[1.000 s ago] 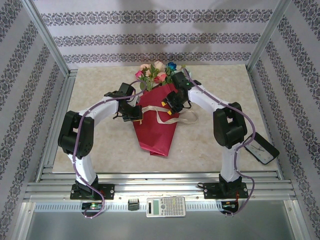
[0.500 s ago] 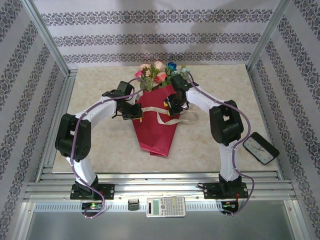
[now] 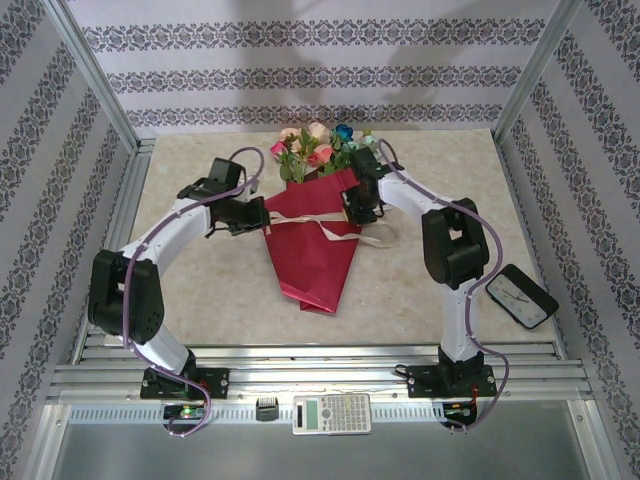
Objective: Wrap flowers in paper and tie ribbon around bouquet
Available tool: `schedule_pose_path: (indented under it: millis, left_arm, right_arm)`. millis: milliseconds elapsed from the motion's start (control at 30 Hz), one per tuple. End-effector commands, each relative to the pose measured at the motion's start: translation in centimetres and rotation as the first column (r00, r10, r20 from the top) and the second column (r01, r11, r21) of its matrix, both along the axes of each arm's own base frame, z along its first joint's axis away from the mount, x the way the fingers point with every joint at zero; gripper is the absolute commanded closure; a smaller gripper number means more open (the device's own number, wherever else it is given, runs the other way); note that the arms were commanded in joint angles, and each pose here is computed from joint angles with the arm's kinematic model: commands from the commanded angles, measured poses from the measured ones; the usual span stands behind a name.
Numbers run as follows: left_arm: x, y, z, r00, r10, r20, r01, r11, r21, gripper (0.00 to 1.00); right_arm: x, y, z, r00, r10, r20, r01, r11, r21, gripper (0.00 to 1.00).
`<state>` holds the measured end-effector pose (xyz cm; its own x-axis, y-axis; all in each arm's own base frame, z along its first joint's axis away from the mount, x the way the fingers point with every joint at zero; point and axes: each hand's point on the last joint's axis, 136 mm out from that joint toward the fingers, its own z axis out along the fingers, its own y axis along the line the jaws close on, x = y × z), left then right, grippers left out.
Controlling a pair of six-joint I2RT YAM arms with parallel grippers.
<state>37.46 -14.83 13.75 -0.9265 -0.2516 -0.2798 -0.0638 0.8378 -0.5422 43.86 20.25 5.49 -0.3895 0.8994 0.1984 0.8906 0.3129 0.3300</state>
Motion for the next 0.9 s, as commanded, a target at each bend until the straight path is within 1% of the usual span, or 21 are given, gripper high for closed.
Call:
schedule_pose_path:
  millis: [0, 67, 167, 300, 367, 500, 533, 600, 633, 700, 800, 867]
  left_arm:
    - [-0.2, 2.3, -0.2, 0.994, 0.108, -0.028, -0.109, 0.992, -0.056, 1.00]
    - [-0.5, 3.9, -0.5, 0.984, 0.171, -0.041, -0.173, 0.982, -0.071, 1.00]
    - [-1.4, 7.1, -1.6, 0.954, 0.288, -0.080, -0.292, 0.956, -0.042, 1.00]
    - [-3.0, 11.5, -3.6, 0.877, 0.456, -0.150, -0.460, 0.888, 0.009, 1.00]
    - [-3.0, 12.3, -3.9, 0.859, 0.486, -0.163, -0.494, 0.869, -0.014, 1.00]
    - [-1.9, 11.2, -3.5, 0.873, 0.455, -0.175, -0.476, 0.873, -0.108, 1.00]
    - [-1.8, 11.0, -3.5, 0.875, 0.449, -0.181, -0.473, 0.873, -0.119, 1.00]
    - [-1.8, 10.8, -3.5, 0.878, 0.443, -0.181, -0.468, 0.874, -0.134, 1.00]
    - [-1.8, 10.8, -3.5, 0.878, 0.443, -0.179, -0.468, 0.873, -0.136, 1.00]
    - [-1.9, 10.6, -3.4, 0.880, 0.442, -0.175, -0.467, 0.872, -0.145, 1.00]
    - [-2.0, 10.5, -3.5, 0.882, 0.436, -0.178, -0.463, 0.873, -0.154, 1.00]
    - [-1.9, 10.4, -3.4, 0.884, 0.433, -0.177, -0.460, 0.874, -0.159, 1.00]
  right_arm:
    - [1.1, -3.0, 2.3, 0.996, 0.039, 0.075, -0.034, 0.998, -0.060, 1.00]
    - [1.6, -4.1, 2.4, 0.993, 0.066, 0.094, -0.060, 0.995, -0.074, 1.00]
    - [2.1, -5.7, 2.4, 0.989, 0.105, 0.108, -0.096, 0.991, -0.091, 1.00]
    - [2.5, -7.6, 2.5, 0.984, 0.134, 0.122, -0.120, 0.986, -0.114, 1.00]
    - [2.5, -8.0, 2.4, 0.982, 0.147, 0.122, -0.134, 0.985, -0.109, 1.00]
    - [2.1, -7.3, 3.2, 0.976, 0.177, 0.127, -0.164, 0.981, -0.105, 1.00]
    - [1.8, -6.8, 3.7, 0.976, 0.173, 0.135, -0.160, 0.982, -0.100, 0.95]
    - [1.0, -5.2, 4.3, 0.979, 0.139, 0.148, -0.132, 0.990, -0.054, 0.74]
    - [0.5, -4.3, 4.4, 0.981, 0.122, 0.149, -0.119, 0.992, -0.030, 0.68]
    - [-0.4, -2.4, 4.4, 0.986, 0.104, 0.132, -0.106, 0.994, 0.007, 0.61]
    - [-1.4, 0.4, 3.5, 0.992, 0.087, 0.095, -0.094, 0.993, 0.074, 0.58]
    - [-2.2, 1.5, 2.6, 0.996, 0.067, 0.066, -0.074, 0.992, 0.106, 0.57]
